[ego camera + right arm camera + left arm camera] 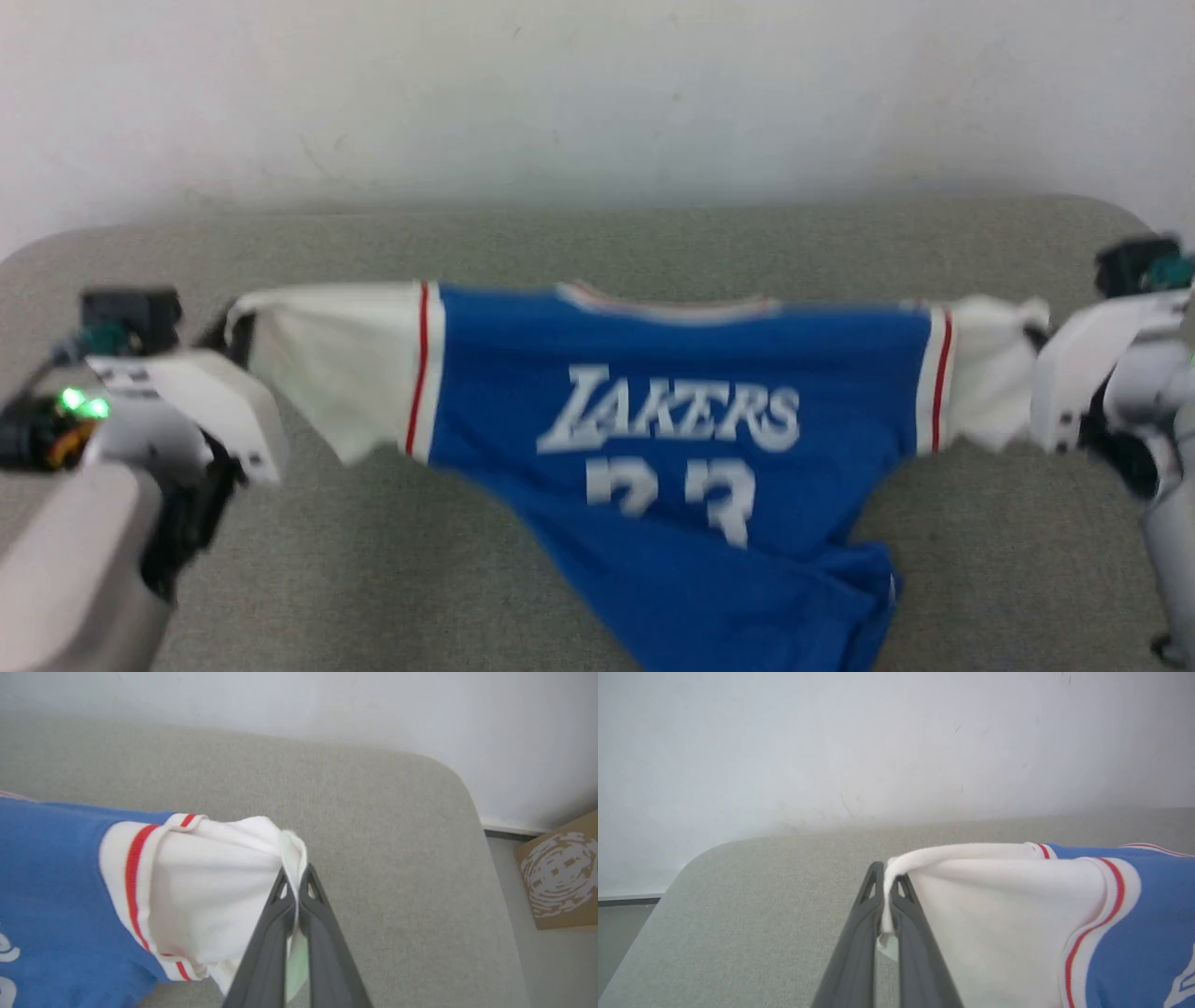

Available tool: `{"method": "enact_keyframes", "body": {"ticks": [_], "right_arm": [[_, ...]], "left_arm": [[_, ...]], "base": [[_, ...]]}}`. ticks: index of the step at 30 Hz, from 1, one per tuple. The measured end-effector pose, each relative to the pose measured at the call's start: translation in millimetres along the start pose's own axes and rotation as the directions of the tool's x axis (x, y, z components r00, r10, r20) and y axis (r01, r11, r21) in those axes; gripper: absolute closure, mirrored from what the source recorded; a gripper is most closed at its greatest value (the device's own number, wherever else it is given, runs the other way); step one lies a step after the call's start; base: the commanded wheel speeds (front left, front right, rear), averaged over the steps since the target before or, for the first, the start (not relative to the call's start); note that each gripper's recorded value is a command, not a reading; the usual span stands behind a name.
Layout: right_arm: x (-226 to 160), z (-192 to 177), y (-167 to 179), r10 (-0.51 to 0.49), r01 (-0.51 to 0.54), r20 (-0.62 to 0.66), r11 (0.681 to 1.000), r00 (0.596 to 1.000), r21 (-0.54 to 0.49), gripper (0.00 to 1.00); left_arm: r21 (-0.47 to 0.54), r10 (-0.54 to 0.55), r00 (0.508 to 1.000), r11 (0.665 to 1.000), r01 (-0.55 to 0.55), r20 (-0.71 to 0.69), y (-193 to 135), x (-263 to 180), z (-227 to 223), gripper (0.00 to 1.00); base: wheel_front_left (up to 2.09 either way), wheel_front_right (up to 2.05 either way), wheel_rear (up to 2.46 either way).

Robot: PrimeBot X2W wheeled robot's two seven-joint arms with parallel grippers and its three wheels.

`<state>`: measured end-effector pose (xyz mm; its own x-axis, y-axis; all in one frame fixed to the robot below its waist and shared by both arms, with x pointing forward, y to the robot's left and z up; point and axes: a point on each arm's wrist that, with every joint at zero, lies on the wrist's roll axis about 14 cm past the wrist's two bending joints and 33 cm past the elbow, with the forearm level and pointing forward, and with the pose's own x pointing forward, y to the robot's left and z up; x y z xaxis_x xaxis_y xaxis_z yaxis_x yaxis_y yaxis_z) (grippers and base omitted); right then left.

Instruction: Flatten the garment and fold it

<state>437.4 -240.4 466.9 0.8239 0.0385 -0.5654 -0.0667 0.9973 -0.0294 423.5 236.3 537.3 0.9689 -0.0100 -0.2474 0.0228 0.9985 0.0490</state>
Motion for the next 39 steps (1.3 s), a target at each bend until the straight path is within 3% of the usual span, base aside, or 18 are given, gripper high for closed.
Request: {"method": "enact_keyframes", "body": {"ticks": [5,9,15,21,24,32,39], "right_arm": [[-8,96,-7,-0.023,0.029,0.25,0.999,0.968,-0.019,1.0],[-11,166,-3,-0.014,0.041,0.404,0.998,0.915,-0.057,1.0],[-12,269,8,0.017,0.07,0.633,0.991,0.774,-0.112,1.0],[3,325,24,0.066,0.087,0.75,0.983,0.659,-0.163,1.0],[29,323,32,0.091,0.078,0.741,0.979,0.665,-0.19,1.0],[113,252,46,0.127,0.01,0.595,0.975,0.794,-0.222,1.0],[133,180,57,0.145,-0.071,0.455,0.982,0.879,-0.177,1.0]], "left_arm": [[0.001,0.011,0.986,1.0,-0.011,0.164,11,30,73,1.0],[0.006,0.037,0.962,0.999,-0.04,0.272,23,60,125,1.0],[0.082,0.087,0.9,0.988,-0.134,0.428,40,103,195,1.0],[0.13,0.08,0.826,0.975,-0.183,0.558,43,139,246,1.0],[0.136,0.082,0.831,0.973,-0.187,0.55,45,164,238,1.0],[0.109,0.076,0.915,0.986,-0.129,0.397,38,224,148,1.0],[-0.002,0.063,0.972,0.998,-0.064,0.227,25,221,64,1.0]], "base": [[0.0,0.0,0.0],[0.0,0.0,0.0],[0.0,0.0,0.0],[0.0,0.0,0.0],[0.0,0.0,0.0],[0.0,0.0,0.0],[0.0,0.0,0.0]]}}
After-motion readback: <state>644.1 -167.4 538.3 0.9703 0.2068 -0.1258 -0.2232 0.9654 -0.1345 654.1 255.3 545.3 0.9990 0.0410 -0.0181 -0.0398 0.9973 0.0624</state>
